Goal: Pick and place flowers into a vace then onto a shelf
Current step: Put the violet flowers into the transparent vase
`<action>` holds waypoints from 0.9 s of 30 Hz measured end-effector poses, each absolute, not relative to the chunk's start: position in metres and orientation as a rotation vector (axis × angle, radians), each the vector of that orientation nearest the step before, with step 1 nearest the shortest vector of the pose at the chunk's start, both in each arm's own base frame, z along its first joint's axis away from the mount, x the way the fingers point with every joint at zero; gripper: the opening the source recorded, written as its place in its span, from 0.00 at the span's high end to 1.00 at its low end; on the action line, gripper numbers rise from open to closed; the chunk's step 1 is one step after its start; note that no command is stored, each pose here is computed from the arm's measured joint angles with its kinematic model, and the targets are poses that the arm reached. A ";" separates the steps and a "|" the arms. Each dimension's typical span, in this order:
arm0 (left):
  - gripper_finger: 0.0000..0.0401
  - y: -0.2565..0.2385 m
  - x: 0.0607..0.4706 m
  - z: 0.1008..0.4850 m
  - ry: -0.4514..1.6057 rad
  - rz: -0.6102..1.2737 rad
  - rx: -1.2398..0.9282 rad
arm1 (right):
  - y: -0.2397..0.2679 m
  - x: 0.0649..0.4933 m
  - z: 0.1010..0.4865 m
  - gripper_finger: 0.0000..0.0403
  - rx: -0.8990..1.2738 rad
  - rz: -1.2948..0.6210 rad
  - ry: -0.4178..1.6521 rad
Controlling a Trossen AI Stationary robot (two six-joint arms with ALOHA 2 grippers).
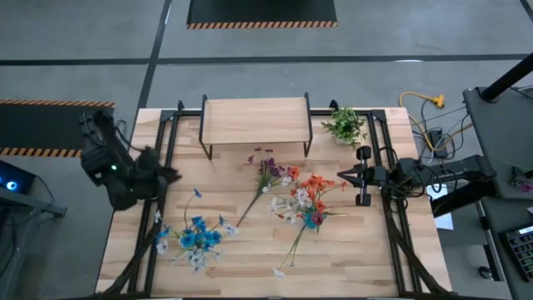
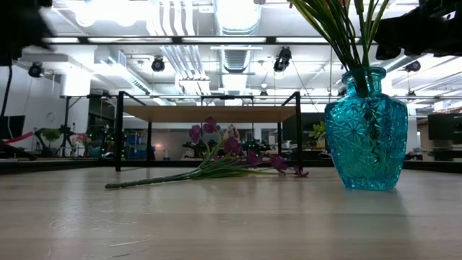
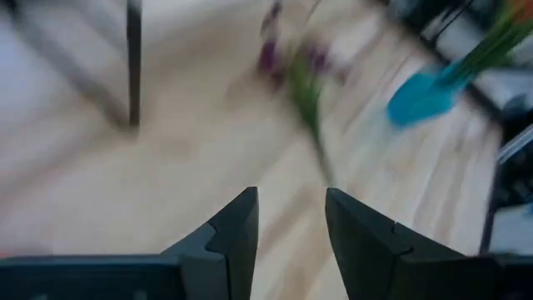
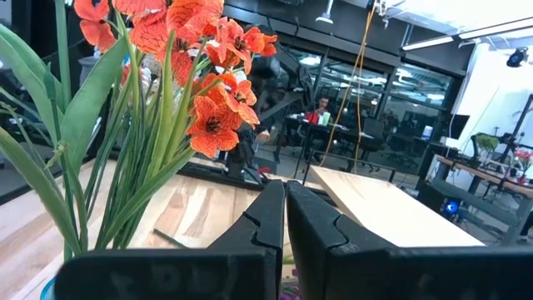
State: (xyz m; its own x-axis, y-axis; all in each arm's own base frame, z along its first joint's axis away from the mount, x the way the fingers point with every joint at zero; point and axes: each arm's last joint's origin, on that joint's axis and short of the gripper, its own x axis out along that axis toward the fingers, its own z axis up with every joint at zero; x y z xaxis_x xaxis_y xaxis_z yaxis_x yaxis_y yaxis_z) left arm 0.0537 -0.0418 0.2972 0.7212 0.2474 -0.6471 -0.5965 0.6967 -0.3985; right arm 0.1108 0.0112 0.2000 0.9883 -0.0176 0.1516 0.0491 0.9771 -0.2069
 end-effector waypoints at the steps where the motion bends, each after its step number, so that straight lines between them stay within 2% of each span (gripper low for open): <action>1: 0.69 -0.039 0.053 0.305 0.548 0.494 -0.603 | 0.011 0.111 0.200 0.98 -0.212 -0.034 -0.151; 8: 0.69 -0.025 0.050 0.355 0.213 0.486 -0.382 | 0.011 0.111 0.200 0.98 -0.211 -0.033 -0.151; 17: 0.69 -0.059 0.073 0.399 0.151 0.400 -0.099 | 0.011 0.111 0.200 0.98 -0.212 -0.033 -0.151; 23: 0.69 -0.100 0.099 0.412 0.172 0.166 0.037 | 0.011 0.111 0.200 0.98 -0.211 -0.033 -0.153; 27: 0.69 -0.125 0.118 0.421 0.097 -0.047 0.183 | 0.011 0.111 0.200 0.98 -0.211 -0.033 -0.155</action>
